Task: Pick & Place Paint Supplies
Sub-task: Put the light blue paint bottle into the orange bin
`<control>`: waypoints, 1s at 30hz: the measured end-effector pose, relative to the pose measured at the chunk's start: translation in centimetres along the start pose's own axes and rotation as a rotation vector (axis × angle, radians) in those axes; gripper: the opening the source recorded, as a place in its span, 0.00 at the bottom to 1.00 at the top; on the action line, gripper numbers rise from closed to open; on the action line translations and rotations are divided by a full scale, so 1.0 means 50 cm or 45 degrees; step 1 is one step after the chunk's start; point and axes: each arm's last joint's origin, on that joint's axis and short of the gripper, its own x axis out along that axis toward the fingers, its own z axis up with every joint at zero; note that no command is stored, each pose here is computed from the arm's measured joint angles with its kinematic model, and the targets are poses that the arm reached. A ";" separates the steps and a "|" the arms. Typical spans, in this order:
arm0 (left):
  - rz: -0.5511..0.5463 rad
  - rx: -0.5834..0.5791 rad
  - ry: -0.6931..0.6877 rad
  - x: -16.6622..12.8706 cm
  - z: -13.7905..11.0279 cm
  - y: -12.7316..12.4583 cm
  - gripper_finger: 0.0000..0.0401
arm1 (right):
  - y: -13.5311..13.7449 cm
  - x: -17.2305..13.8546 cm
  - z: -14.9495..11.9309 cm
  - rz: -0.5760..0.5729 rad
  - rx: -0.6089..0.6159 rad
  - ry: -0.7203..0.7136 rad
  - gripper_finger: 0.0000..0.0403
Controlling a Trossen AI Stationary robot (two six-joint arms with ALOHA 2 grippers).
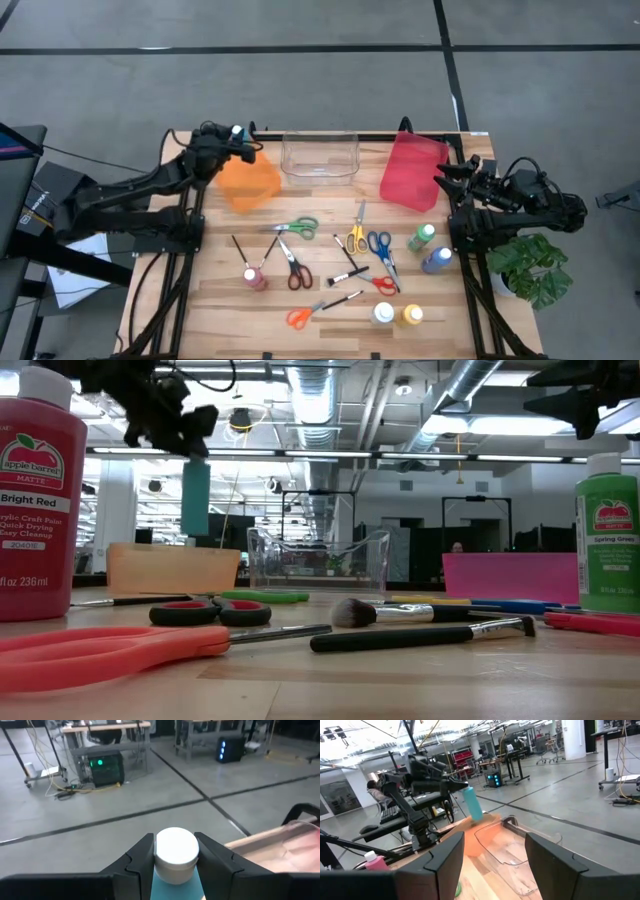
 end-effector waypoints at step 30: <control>0.124 0.087 0.028 0.133 -0.160 0.069 0.28 | -0.003 0.000 0.001 -0.068 0.015 -0.019 0.52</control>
